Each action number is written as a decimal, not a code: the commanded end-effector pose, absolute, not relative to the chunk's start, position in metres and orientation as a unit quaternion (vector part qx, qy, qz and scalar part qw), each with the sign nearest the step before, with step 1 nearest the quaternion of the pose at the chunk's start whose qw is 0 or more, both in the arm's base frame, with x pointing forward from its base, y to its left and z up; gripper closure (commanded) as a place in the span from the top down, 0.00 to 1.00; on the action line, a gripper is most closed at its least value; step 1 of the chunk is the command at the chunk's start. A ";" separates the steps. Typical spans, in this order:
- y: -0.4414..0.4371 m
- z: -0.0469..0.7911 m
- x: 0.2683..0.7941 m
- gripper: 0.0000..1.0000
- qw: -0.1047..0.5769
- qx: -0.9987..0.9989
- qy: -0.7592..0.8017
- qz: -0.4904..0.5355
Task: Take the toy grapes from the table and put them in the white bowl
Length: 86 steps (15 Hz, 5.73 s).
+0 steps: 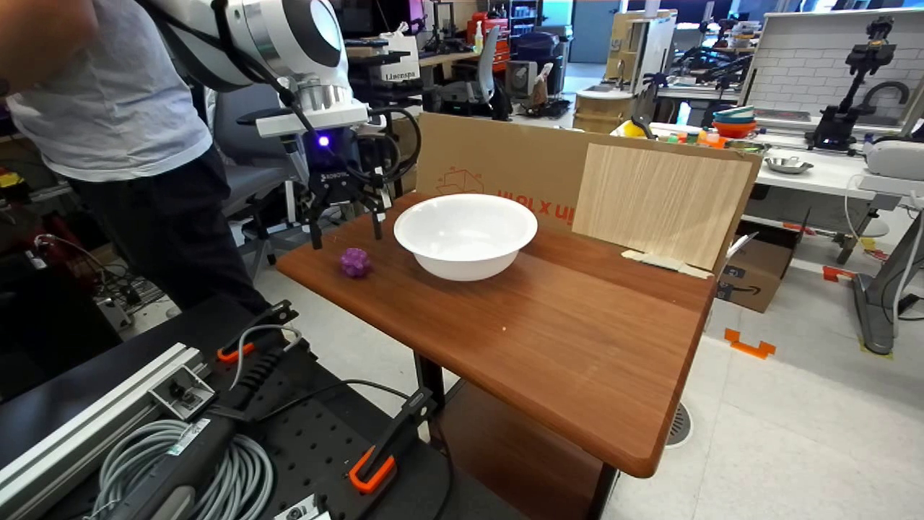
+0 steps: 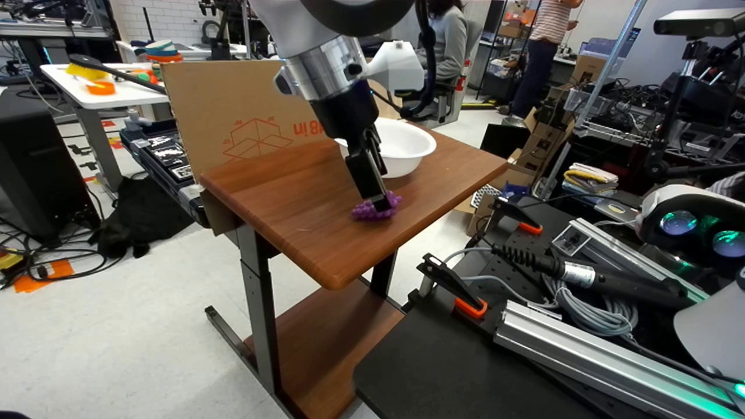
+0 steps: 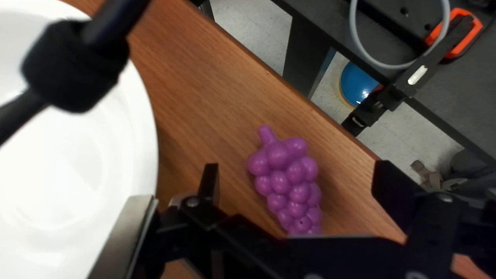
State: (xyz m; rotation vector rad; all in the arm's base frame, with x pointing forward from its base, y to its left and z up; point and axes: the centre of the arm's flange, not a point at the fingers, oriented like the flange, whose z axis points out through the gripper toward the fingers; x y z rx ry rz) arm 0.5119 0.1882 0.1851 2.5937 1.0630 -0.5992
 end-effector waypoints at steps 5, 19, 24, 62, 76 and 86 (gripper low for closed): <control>0.221 0.185 0.485 1.00 0.138 0.889 0.428 -0.082; 0.208 0.161 0.488 1.00 0.116 0.896 0.415 -0.109; 0.182 0.155 0.484 0.75 0.111 0.903 0.396 -0.124; 0.039 0.175 0.637 0.19 -0.024 0.980 0.087 -0.177; 0.034 0.181 0.613 1.00 -0.015 0.981 0.100 -0.166; 0.028 0.209 0.567 1.00 -0.011 0.990 0.098 -0.098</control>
